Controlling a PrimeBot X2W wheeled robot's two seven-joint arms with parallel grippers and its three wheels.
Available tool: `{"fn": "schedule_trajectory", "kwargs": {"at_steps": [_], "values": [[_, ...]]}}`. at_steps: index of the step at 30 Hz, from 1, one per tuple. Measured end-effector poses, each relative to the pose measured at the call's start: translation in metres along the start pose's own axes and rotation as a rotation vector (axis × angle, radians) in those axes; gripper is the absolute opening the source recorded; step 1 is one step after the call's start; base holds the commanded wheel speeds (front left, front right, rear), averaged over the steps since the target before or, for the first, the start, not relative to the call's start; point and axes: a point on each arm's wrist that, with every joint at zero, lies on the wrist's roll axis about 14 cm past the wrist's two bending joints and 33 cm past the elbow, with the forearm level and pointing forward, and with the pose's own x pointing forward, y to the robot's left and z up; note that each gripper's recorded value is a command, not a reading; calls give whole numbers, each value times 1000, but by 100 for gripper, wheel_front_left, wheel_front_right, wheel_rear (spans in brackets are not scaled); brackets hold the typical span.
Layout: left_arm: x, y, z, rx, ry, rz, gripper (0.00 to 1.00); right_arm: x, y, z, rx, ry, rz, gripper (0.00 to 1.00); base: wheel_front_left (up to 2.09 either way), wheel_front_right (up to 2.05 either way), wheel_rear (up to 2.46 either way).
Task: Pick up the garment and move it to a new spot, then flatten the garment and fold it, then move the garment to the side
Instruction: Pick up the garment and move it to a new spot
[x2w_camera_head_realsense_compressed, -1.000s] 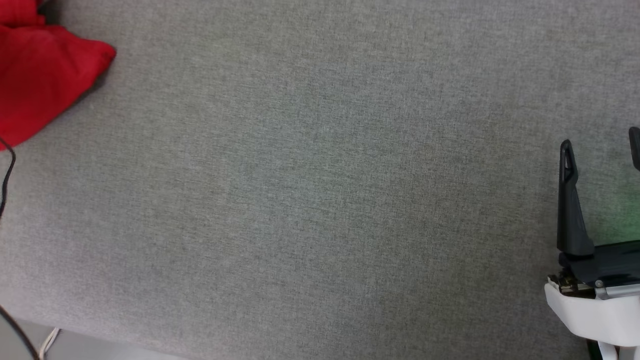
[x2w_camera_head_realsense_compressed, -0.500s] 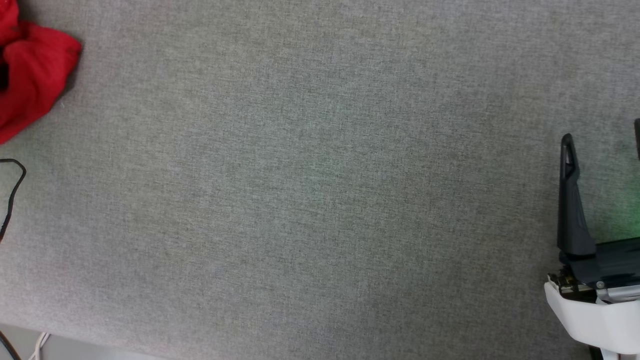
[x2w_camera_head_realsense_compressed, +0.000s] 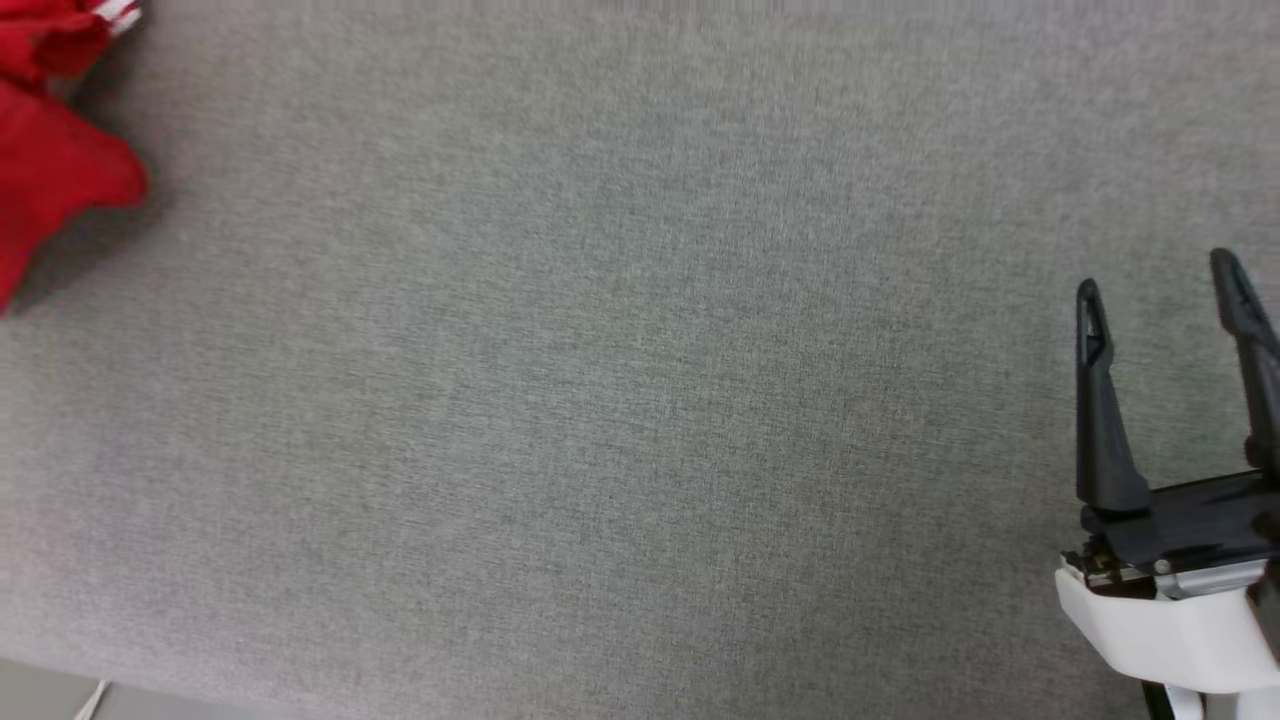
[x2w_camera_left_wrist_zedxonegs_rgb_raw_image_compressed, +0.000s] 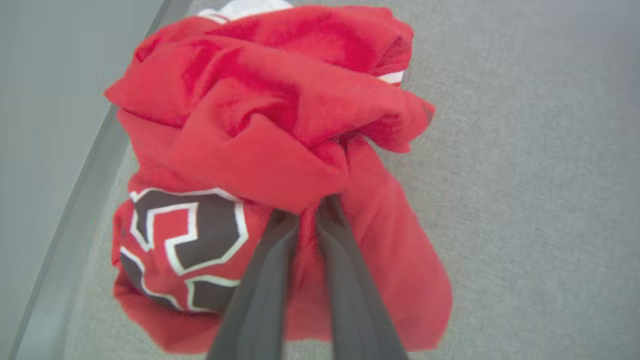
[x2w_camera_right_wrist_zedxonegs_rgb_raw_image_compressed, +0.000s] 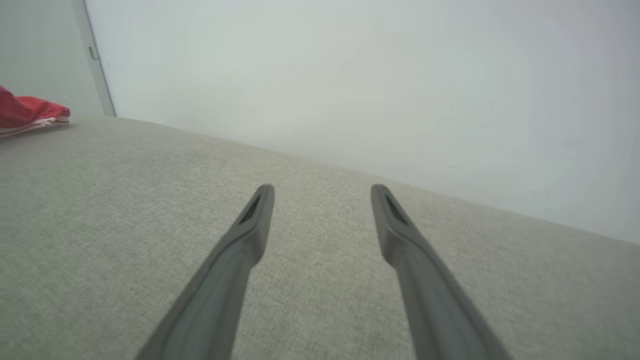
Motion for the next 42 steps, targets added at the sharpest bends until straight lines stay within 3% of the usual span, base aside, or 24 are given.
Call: {"fn": "schedule_trajectory", "kwargs": {"at_steps": [11, 21, 35, 42], "values": [[-90, -61, 91, 314, -255, -107, 0, -7, 4, 51, 18, -93, -3, 100, 0, 0, 0], [-143, -179, 124, 603, -402, -298, 0, -30, -17, 86, 32, -146, -78, 100, 0, 0, 0], [-184, -344, 68, 967, -453, -656, 0, -86, -62, 115, -10, -162, -246, 100, 0, 0, 0], [-186, -399, 14, 1080, -401, -832, 0, -110, -79, 123, -31, -162, -319, 100, 0, 0, 0]]}}
